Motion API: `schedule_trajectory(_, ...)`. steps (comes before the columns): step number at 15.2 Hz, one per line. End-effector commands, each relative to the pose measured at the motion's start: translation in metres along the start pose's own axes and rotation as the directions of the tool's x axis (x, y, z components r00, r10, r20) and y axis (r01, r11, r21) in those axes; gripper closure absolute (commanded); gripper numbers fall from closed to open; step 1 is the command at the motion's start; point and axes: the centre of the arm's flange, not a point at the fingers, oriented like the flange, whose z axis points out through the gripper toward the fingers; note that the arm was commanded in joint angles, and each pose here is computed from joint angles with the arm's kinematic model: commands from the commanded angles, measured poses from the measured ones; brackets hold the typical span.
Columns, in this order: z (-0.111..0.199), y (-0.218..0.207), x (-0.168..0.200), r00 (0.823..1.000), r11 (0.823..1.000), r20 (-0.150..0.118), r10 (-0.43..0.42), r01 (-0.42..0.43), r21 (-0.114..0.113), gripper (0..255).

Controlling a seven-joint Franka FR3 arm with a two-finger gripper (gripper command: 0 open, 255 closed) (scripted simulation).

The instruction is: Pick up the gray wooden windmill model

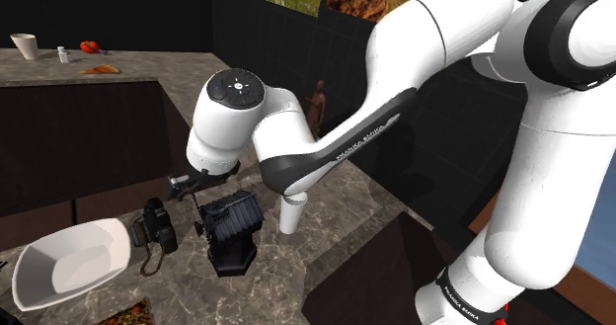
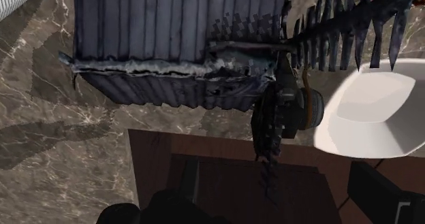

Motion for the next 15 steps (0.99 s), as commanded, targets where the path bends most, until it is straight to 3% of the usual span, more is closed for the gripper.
schedule_trajectory(1, 0.013, -0.005, 0.0, 1.0, 1.0, -0.009, 0.002, -0.002, -0.003, 0)
schedule_trajectory(9, 0.044, -0.006, -0.016, 1.0, 1.0, -0.009, 0.002, -0.002, -0.003, 0)
schedule_trajectory(10, 0.045, -0.006, -0.015, 1.0, 1.0, -0.009, 0.002, -0.002, -0.003, 255)
schedule_trajectory(15, 0.044, -0.006, -0.015, 1.0, 1.0, -0.009, 0.002, -0.002, -0.003, 255)
